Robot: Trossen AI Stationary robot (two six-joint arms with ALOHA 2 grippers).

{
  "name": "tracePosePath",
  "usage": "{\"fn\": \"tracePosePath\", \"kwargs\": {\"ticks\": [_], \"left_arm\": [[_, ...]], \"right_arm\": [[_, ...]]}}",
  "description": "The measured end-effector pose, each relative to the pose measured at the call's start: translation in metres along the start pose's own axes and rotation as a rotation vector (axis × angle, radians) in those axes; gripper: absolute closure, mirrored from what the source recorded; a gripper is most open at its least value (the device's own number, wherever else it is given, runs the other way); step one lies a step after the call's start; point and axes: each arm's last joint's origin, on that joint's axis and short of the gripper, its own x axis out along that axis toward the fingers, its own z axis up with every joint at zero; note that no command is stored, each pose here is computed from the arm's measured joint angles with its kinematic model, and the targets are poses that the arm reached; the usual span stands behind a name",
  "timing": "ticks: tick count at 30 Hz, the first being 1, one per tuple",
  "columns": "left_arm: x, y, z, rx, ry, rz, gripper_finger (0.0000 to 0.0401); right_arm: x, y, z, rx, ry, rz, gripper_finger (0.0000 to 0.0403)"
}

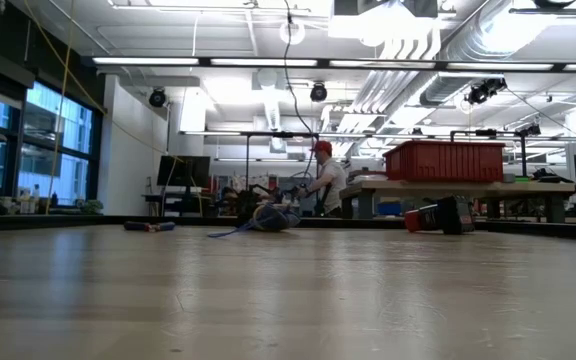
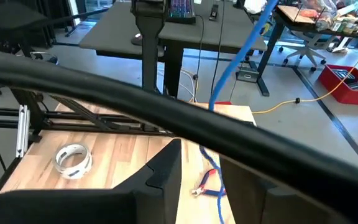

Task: Coil cords
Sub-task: Coil the blue wire onto the black spool

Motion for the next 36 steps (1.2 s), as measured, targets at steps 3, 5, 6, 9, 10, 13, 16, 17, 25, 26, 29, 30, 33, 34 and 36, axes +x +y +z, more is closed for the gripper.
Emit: {"fn": "tracePosePath", "kwargs": {"ticks": [3, 5, 6, 9, 10, 13, 16, 17, 25, 26, 29, 30, 33, 34, 36], "left_arm": [[0.000, 0.000, 0.000, 0.000, 0.000, 0.000, 0.0400], [0.000, 0.000, 0.000, 0.000, 0.001, 0.000, 0.0400], [0.000, 0.000, 0.000, 0.000, 0.001, 0.000, 0.0400], [0.000, 0.000, 0.000, -0.011, -0.001, 0.000, 0.0400], [0.000, 0.000, 0.000, -0.026, -0.002, 0.000, 0.0400], [0.001, 0.000, 0.003, -0.117, -0.028, 0.004, 0.0400], [0.002, 0.000, 0.010, -0.252, -0.111, -0.044, 0.0400], [0.004, -0.001, 0.012, -0.297, -0.144, -0.083, 0.0400], [0.005, -0.002, 0.030, -0.589, -0.330, -0.259, 0.0400], [0.005, -0.002, 0.030, -0.623, -0.335, -0.275, 0.0400], [0.009, -0.005, 0.029, -0.719, -0.317, -0.323, 0.0400], [0.011, -0.006, 0.028, -0.762, -0.306, -0.331, 0.0400], [0.017, -0.010, 0.026, -0.896, -0.271, -0.382, 0.0400], [0.020, -0.012, 0.025, -0.943, -0.255, -0.406, 0.0400], [0.024, -0.015, 0.023, -1.016, -0.225, -0.440, 0.0401]], "right_arm": [[0.000, 0.000, 0.000, -0.004, -0.002, 0.000, 0.0316], [0.000, 0.000, 0.000, -0.002, -0.002, -0.001, 0.0333], [0.000, 0.000, 0.000, 0.004, -0.002, -0.001, 0.0346], [0.001, 0.003, 0.001, 0.014, -0.003, 0.007, 0.0391], [0.001, 0.006, 0.001, 0.011, -0.003, 0.008, 0.0395], [0.004, 0.020, 0.007, -0.007, -0.043, 0.034, 0.0399], [0.013, 0.035, 0.014, -0.030, -0.111, 0.071, 0.0401], [0.017, 0.040, 0.016, -0.040, -0.138, 0.083, 0.0401], [0.046, 0.071, 0.031, -0.114, -0.343, 0.131, 0.0402], [0.049, 0.074, 0.031, -0.125, -0.357, 0.136, 0.0402], [0.057, 0.082, 0.035, -0.154, -0.426, 0.137, 0.0403], [0.059, 0.084, 0.036, -0.161, -0.453, 0.137, 0.0403], [0.063, 0.086, 0.040, -0.173, -0.517, 0.130, 0.0403], [0.065, 0.086, 0.040, -0.173, -0.529, 0.126, 0.0403], [0.067, 0.086, 0.041, -0.173, -0.552, 0.123, 0.0403]]}}
